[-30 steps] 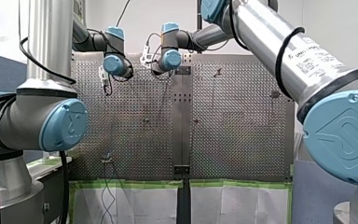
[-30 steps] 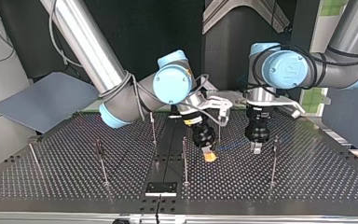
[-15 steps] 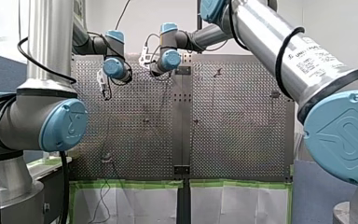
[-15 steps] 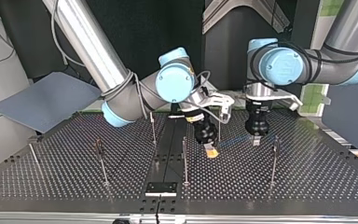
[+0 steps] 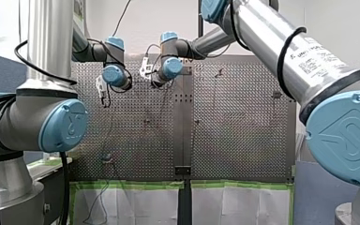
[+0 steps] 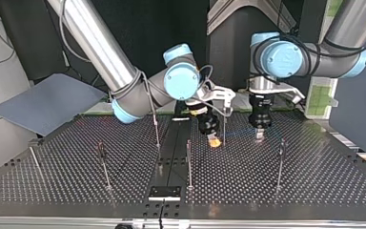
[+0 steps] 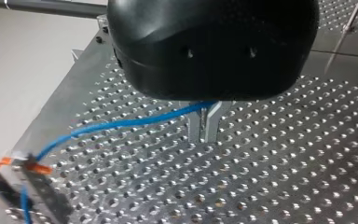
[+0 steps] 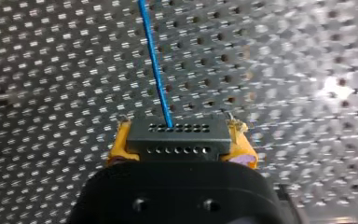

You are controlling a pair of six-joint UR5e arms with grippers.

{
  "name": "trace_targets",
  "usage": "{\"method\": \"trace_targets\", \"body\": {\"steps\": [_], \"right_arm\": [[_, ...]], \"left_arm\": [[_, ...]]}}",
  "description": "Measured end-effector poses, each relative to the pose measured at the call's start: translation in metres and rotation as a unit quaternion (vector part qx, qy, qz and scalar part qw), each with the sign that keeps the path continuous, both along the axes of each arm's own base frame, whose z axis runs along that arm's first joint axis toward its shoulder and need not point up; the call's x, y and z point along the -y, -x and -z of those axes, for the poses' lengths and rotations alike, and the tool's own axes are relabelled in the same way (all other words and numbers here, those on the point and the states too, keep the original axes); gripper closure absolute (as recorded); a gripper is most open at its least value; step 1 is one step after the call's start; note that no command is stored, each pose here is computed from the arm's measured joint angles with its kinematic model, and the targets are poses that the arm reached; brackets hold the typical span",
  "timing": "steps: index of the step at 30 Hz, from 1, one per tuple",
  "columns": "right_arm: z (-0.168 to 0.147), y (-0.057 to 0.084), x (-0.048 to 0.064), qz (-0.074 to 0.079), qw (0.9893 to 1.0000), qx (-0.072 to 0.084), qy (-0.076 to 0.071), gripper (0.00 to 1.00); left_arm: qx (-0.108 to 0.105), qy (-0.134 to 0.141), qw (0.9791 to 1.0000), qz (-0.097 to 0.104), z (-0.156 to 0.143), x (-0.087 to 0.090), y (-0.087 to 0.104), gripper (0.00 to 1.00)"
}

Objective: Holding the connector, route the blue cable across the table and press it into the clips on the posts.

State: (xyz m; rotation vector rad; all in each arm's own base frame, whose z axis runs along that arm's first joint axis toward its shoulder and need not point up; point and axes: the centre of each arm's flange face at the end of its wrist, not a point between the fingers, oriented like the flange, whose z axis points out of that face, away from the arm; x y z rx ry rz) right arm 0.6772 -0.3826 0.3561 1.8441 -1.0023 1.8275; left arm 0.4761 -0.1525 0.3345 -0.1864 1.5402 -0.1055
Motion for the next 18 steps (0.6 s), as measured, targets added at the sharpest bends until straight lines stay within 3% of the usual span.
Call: {"method": "trace_targets", "body": {"steps": [3, 9, 14, 18], "right_arm": [[0.012, 0.003, -0.001, 0.0, 0.9999, -0.01, -0.008, 1.0], [0.035, 0.009, -0.003, 0.002, 0.9993, -0.029, -0.022, 1.0], [0.055, 0.015, -0.008, 0.001, 0.9983, -0.049, -0.031, 1.0], [0.071, 0.019, -0.011, 0.001, 0.9973, -0.063, -0.037, 1.0]], "left_arm": [[-0.004, 0.0, 1.0, -0.005, 0.012, -0.001, 0.004, 0.98], [-0.04, -0.008, 0.9991, -0.009, 0.051, 0.0, 0.011, 0.98], [-0.077, -0.018, 0.9968, -0.01, 0.089, 0.001, 0.02, 0.98], [-0.09, -0.021, 0.9957, -0.008, 0.106, 0.001, 0.024, 0.98]]}}
